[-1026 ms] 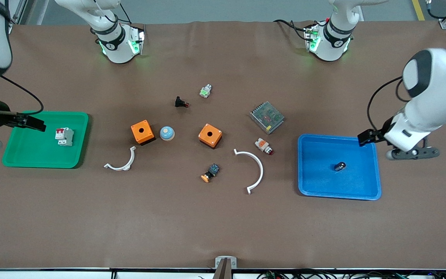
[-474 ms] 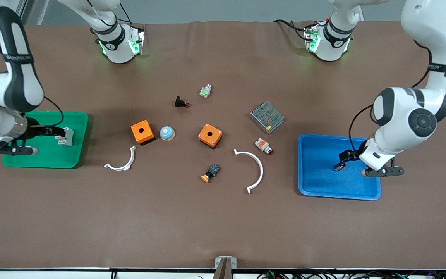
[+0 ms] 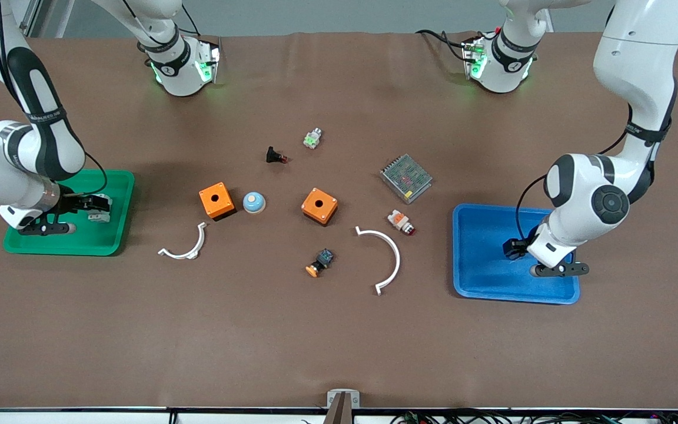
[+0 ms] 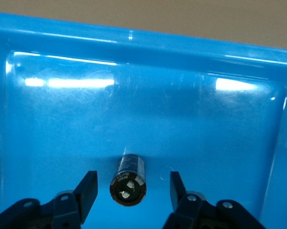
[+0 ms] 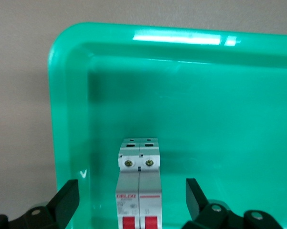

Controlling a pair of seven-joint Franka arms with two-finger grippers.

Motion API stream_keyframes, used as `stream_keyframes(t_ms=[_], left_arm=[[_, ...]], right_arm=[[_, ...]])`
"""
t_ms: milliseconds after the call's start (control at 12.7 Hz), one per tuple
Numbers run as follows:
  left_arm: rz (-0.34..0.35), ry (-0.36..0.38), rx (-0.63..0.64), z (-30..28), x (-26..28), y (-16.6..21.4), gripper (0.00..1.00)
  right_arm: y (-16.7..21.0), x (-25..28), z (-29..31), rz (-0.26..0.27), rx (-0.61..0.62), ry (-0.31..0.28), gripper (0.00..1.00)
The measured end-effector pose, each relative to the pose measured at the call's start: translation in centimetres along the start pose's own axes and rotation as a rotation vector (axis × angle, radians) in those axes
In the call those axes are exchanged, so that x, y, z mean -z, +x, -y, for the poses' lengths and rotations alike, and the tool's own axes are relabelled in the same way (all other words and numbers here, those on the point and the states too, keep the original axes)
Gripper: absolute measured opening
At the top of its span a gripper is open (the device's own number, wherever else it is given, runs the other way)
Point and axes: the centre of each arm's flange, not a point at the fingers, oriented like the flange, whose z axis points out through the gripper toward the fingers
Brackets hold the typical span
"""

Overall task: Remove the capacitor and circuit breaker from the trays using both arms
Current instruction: 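Grasp the breaker with the right gripper while the left gripper grasps the capacitor, then carry the breaker with the right gripper while the left gripper carries the capacitor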

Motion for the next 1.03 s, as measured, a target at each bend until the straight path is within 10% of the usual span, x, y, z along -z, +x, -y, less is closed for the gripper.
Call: stream_keyframes(t_ms=[395, 632, 1026], left_arm=[[0.009, -0.002, 0.001, 0.0, -1.3, -0.2, 0.53], [0.01, -0.002, 0.003, 0.1, -1.7, -0.2, 0.33], [-0.04, -0.014, -0.021, -1.9, 3.3, 0.9, 0.34]], right_arm=[[-0.3, -1.1, 0.3, 0.005, 0.034, 0.003, 0.42], [0.3, -0.4, 0.7, -0.01, 0.049, -0.002, 0.4], [6.1, 9.6, 6.7, -0.059, -0.063, -0.019, 0.4]])
